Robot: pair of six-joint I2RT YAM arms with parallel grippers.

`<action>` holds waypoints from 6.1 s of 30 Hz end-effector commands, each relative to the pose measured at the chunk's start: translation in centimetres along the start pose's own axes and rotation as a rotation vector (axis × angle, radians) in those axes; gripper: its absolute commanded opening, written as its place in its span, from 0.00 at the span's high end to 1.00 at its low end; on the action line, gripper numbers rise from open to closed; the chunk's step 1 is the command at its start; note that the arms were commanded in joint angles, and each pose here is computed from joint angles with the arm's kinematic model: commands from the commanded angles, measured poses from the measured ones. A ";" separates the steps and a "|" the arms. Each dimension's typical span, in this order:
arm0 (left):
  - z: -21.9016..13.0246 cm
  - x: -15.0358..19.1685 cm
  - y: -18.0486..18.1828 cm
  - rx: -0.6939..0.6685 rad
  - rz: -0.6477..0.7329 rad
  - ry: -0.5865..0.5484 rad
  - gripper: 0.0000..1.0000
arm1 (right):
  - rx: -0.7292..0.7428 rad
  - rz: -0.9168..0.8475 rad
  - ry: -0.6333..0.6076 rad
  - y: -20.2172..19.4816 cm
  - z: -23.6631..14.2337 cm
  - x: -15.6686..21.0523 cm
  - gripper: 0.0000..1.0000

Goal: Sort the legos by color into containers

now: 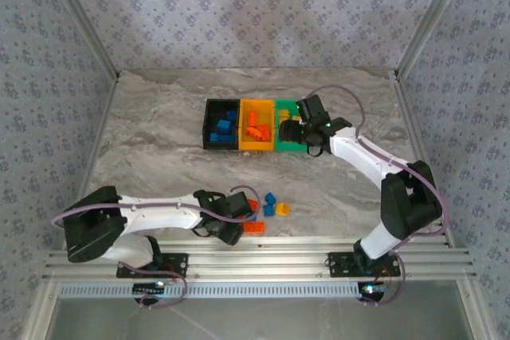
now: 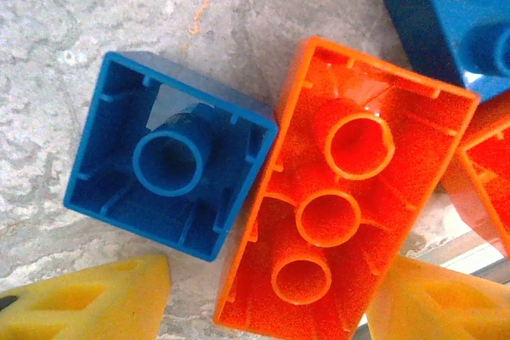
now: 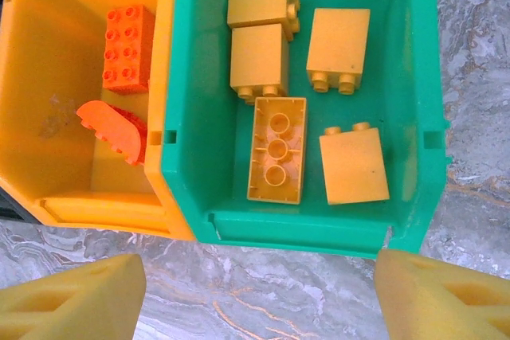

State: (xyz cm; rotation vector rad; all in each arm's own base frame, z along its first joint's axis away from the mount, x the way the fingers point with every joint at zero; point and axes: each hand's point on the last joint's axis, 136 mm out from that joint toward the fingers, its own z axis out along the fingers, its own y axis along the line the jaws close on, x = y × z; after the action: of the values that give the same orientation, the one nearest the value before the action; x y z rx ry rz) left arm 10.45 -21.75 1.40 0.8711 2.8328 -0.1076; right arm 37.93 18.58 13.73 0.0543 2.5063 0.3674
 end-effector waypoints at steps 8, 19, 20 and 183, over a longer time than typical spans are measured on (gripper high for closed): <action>-0.8 -4.4 -1.9 0.032 0.057 -0.151 0.32 | -0.029 0.010 -0.020 0.3 -0.8 -0.4 0.22; -1.9 -5.0 -2.0 0.048 0.062 -0.194 0.45 | -0.033 0.013 -0.014 0.4 -0.7 -0.4 0.22; -1.7 -4.8 -1.9 0.047 0.062 -0.184 0.48 | -0.032 0.014 -0.016 0.3 -0.7 -0.4 0.22; -9.7 -7.3 9.4 0.194 -0.600 -0.621 0.02 | -0.269 -0.257 0.033 14.3 -1.0 2.9 0.23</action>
State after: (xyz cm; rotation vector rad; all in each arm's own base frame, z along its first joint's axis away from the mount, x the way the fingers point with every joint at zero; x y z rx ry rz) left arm 19.62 -14.25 11.71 -0.1456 2.3881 -0.5330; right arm 36.03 34.54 17.83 -0.3939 2.4188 0.6570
